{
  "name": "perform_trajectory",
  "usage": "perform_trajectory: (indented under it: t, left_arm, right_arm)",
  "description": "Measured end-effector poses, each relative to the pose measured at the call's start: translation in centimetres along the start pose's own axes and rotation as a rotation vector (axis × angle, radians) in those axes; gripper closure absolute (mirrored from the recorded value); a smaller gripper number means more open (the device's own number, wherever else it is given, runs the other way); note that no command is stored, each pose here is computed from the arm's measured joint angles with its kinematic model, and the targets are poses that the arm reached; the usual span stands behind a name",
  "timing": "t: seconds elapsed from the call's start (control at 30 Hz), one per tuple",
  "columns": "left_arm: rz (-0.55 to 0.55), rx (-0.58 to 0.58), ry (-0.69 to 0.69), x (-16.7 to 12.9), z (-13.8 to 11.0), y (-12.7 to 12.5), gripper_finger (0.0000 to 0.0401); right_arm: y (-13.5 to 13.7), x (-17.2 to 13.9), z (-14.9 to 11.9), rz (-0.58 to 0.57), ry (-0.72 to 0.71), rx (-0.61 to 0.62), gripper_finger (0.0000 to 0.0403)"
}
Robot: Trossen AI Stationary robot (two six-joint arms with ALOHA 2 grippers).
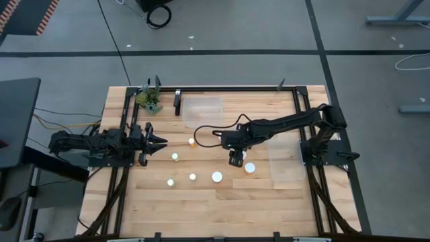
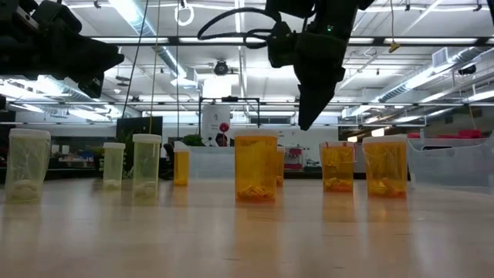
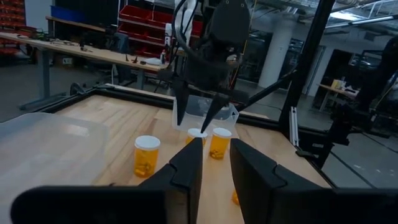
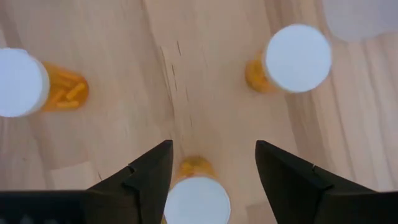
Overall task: Pick and place medicine bottles into bin by pill shape (circle, oval)
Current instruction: Put the large orange pill bottle into the bottom transparent bin
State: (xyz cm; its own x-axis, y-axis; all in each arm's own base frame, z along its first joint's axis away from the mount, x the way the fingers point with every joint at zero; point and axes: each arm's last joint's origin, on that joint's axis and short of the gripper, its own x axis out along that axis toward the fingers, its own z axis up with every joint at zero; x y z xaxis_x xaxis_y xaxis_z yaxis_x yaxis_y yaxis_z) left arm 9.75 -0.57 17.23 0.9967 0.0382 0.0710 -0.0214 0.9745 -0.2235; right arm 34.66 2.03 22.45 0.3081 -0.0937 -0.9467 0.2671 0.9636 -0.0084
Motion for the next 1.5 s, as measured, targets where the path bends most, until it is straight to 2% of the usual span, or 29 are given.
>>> perform_trajectory:
  t: [0.3,0.43,1.0,1.23,1.5]
  left_arm:
    - [-0.001,0.000,0.000,0.0,0.0,0.0,0.0315]
    - [0.000,0.000,0.000,0.0,0.0,0.0,0.0310]
    - [0.000,-0.001,0.001,0.0,0.0,0.0,0.0315]
    - [0.000,0.000,0.000,0.0,0.0,0.0,0.0310]
    - [0.000,0.000,0.000,0.0,0.0,0.0,0.0317]
  right_arm:
    - [0.3,-1.1,1.3,-0.003,0.046,-0.005,0.0092]
    - [0.4,-1.3,1.5,-0.003,0.047,0.016,0.0075]
    - [1.6,-0.2,0.9,-0.015,0.105,-0.023,0.0073]
    - [2.2,-0.3,0.6,-0.049,0.092,-0.126,0.0073]
    - [2.1,-0.2,0.6,-0.053,0.093,-0.145,0.0073]
